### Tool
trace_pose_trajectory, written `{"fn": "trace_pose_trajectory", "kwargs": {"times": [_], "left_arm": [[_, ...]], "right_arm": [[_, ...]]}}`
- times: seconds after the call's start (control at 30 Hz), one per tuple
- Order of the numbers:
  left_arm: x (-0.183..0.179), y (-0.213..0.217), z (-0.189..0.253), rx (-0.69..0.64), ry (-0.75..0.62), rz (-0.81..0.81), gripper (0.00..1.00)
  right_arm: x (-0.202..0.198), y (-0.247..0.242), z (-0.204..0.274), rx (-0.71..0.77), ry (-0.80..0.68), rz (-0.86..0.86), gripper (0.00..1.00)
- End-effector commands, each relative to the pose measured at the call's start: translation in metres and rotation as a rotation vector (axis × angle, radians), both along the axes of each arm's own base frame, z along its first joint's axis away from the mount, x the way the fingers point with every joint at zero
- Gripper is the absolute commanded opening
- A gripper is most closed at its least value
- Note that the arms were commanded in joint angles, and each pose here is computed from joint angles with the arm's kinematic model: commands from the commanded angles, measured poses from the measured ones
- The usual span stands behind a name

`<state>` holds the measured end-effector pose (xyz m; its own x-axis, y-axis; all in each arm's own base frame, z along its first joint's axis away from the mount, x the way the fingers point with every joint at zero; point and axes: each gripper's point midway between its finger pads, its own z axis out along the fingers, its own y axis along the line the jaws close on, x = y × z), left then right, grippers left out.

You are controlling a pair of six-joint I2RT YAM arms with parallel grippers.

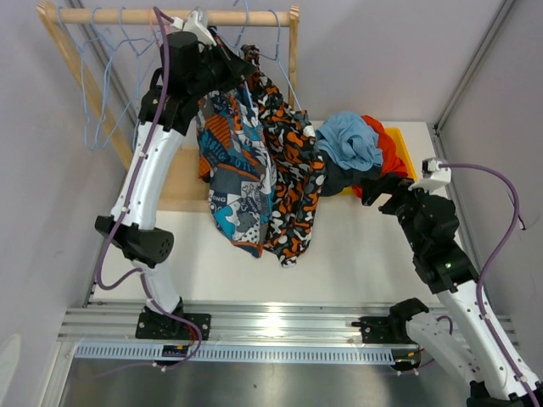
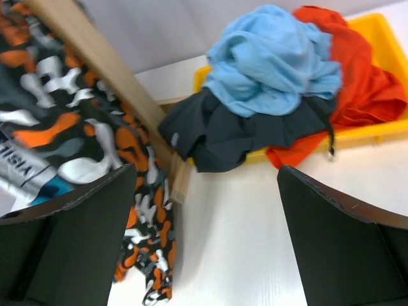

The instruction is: Remove the shorts from the hanger

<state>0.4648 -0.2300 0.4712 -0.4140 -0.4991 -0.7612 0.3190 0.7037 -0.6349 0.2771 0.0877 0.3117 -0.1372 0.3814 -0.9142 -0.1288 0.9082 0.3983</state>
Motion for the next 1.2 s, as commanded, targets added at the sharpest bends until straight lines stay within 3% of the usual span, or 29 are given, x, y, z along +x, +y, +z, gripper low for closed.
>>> {"fn": "trace_pose_trajectory", "kwargs": {"times": [0.0, 0.07, 0.23, 0.27, 0.43, 0.63, 1.0, 1.03, 1.13, 1.17], "left_arm": [[-0.037, 0.020, 0.072, -0.021, -0.177, 0.024, 0.00], [-0.051, 0.023, 0.087, -0.039, -0.203, 0.017, 0.00], [-0.071, 0.030, 0.105, -0.066, -0.228, 0.004, 0.00], [-0.074, 0.031, 0.105, -0.067, -0.226, 0.004, 0.00], [-0.087, 0.037, 0.113, -0.074, -0.237, 0.001, 0.00], [-0.104, 0.046, 0.126, -0.078, -0.264, -0.005, 0.00], [-0.121, 0.056, 0.133, -0.082, -0.277, -0.008, 0.00], [-0.121, 0.057, 0.133, -0.081, -0.277, -0.007, 0.00], [-0.123, 0.059, 0.135, -0.087, -0.282, -0.007, 0.00], [-0.124, 0.059, 0.136, -0.090, -0.285, -0.007, 0.00]], "right_arm": [[-0.005, 0.027, 0.075, 0.004, -0.178, 0.116, 0.99], [-0.018, 0.054, 0.120, -0.006, -0.267, 0.215, 0.99], [-0.036, 0.150, 0.170, -0.060, -0.343, 0.437, 1.00], [-0.056, 0.179, 0.174, -0.059, -0.357, 0.522, 1.00], [-0.067, 0.266, 0.165, -0.105, -0.352, 0.620, 0.99], [-0.052, 0.307, 0.131, -0.108, -0.322, 0.622, 0.99], [-0.036, 0.329, 0.088, -0.123, -0.250, 0.605, 0.99], [-0.036, 0.329, 0.085, -0.125, -0.245, 0.604, 0.98], [-0.036, 0.332, 0.072, -0.124, -0.219, 0.620, 0.74], [-0.036, 0.333, 0.068, -0.120, -0.209, 0.626, 0.58]]}}
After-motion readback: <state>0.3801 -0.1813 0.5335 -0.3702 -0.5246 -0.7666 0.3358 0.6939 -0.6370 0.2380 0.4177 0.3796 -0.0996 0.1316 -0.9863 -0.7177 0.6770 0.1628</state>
